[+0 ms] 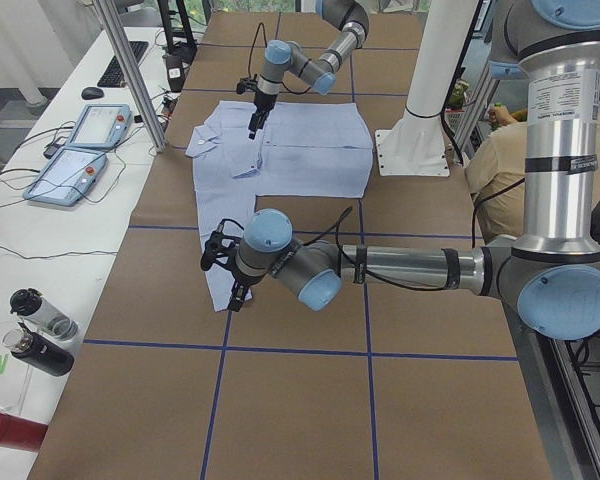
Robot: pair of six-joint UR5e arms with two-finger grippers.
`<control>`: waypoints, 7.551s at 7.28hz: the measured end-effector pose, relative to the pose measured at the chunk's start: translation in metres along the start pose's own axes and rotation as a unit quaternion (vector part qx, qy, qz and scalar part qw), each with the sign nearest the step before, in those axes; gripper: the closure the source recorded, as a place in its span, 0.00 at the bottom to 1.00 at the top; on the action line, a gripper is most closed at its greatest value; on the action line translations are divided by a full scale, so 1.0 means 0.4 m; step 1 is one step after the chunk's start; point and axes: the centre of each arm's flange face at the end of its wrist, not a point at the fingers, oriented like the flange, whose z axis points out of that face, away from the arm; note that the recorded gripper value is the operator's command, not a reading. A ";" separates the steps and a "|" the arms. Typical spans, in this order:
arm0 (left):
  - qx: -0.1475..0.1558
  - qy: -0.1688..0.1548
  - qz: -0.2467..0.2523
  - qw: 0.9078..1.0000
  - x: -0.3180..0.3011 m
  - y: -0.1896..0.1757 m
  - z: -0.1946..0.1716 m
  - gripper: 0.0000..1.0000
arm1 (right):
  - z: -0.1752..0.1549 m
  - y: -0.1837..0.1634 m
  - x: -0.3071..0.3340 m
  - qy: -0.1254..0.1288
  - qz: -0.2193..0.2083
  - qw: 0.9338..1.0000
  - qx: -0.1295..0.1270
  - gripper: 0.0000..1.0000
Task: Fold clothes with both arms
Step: 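Lay the sleeve across the chest and release it while left gripper reaches the other cuff, then grasp the other cuff with left gripper, fold it across while right arm withdraws, then lay the sleeve down near the opposite shoulder and open the left gripper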
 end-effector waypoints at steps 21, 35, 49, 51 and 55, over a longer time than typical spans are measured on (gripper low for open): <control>-0.120 0.033 -0.200 0.972 0.051 -0.040 0.458 0.63 | -0.160 0.008 0.292 -0.011 0.007 1.000 0.007 0.01; -0.141 0.076 -0.217 0.963 0.170 -0.123 0.425 1.00 | -0.203 -0.041 0.335 -0.014 0.016 1.000 0.017 0.01; -0.099 0.241 -0.402 0.878 1.676 -0.433 0.331 1.00 | -0.342 -0.359 0.870 0.069 0.076 0.994 0.044 0.00; -0.095 0.243 -0.402 0.878 1.750 -0.393 0.356 1.00 | -0.342 -0.361 0.878 0.071 0.076 0.993 0.046 0.00; -0.098 0.254 -0.393 0.879 1.880 -0.275 0.391 1.00 | -0.340 -0.364 0.886 0.074 0.077 0.993 0.046 0.00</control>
